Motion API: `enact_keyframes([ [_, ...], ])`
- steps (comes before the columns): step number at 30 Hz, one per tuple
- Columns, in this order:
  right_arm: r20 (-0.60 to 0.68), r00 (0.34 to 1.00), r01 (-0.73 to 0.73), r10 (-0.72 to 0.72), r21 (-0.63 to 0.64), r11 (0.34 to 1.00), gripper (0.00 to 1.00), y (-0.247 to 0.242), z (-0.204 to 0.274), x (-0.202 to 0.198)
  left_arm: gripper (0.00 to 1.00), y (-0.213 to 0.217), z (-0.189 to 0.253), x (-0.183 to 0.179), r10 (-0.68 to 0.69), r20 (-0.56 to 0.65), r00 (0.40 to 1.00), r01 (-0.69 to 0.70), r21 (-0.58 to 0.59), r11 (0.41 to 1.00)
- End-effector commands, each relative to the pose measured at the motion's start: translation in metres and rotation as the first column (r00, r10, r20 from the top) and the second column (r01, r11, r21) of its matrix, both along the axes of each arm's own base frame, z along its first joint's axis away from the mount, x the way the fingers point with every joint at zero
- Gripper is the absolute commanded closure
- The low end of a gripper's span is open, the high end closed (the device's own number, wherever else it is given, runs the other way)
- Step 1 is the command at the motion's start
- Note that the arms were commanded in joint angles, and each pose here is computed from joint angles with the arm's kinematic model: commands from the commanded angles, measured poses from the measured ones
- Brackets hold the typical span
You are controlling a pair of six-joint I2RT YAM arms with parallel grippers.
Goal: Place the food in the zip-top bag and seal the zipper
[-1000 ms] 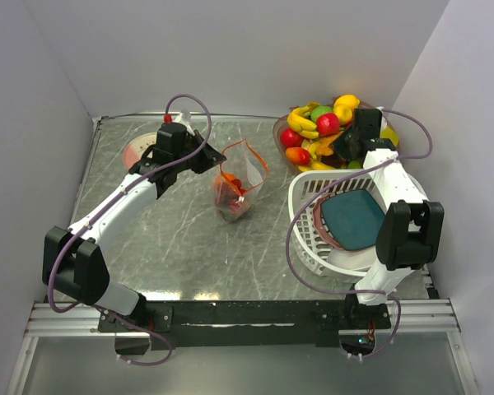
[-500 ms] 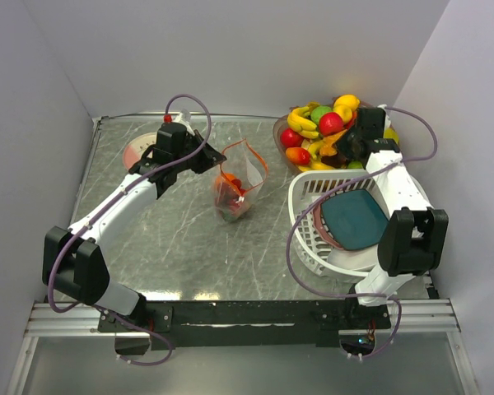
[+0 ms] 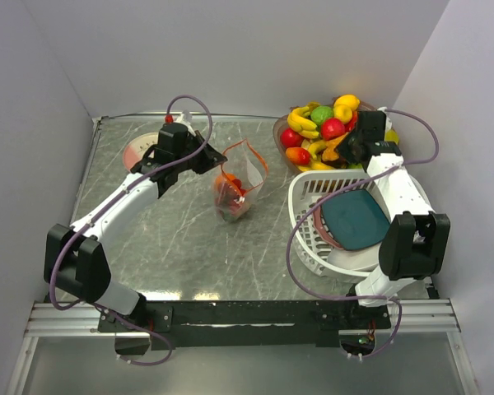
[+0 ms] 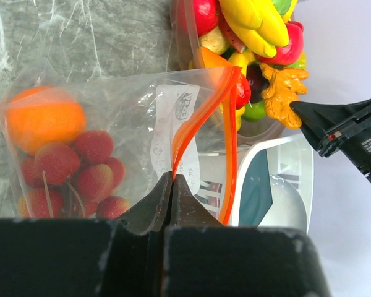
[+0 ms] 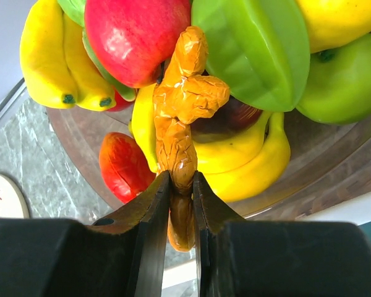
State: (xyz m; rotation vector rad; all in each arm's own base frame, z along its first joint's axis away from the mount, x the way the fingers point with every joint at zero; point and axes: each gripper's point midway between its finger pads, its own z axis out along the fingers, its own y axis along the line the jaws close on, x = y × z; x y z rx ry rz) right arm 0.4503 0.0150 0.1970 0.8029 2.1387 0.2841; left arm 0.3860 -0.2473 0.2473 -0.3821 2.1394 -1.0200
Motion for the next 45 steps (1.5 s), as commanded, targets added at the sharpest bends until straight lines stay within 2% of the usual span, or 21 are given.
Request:
enact_keyframes([
  [1, 0.073, 0.997, -0.004, 0.006, -0.026, 1.0, 0.9, -0.002, 0.03, -0.008, 0.99, -0.005, 0.012, 0.003, -0.012, 0.044, 0.999, 0.013, -0.024, 1.0],
  [18, 0.1, 0.995, -0.016, 0.022, -0.056, 0.998, 0.94, 0.001, 0.045, -0.021, 0.99, -0.01, 0.015, 0.002, -0.018, 0.045, 0.999, 0.019, -0.022, 1.0],
  [25, 0.14, 0.99, -0.012, 0.035, -0.161, 0.987, 0.97, 0.014, 0.079, -0.037, 0.99, -0.012, 0.017, 0.001, -0.023, 0.05, 0.999, 0.024, -0.02, 1.0],
  [31, 0.185, 0.964, -0.153, 0.19, -0.198, 0.968, 0.97, 0.059, 0.108, -0.054, 0.99, -0.013, 0.016, 0.001, -0.025, 0.049, 0.998, 0.026, -0.018, 0.999],
  [34, 0.206, 0.927, -0.276, 0.313, -0.191, 0.942, 0.97, 0.09, 0.119, -0.064, 0.99, -0.013, 0.015, 0.0, -0.029, 0.049, 0.998, 0.03, -0.016, 0.999],
  [38, 0.249, 0.828, -0.477, 0.503, -0.161, 0.864, 0.96, 0.137, 0.131, -0.086, 0.99, -0.013, 0.015, 0.0, -0.03, 0.049, 0.998, 0.031, -0.017, 0.999],
  [42, 0.269, 0.683, -0.669, 0.679, -0.14, 0.73, 0.95, 0.188, 0.138, -0.109, 0.99, -0.014, 0.016, -0.002, -0.036, 0.049, 0.998, 0.037, -0.023, 0.999],
  [45, 0.257, 0.611, -0.741, 0.748, -0.148, 0.656, 0.96, 0.216, 0.136, -0.12, 0.99, -0.014, 0.016, -0.002, -0.036, 0.05, 0.998, 0.037, -0.023, 0.999],
])
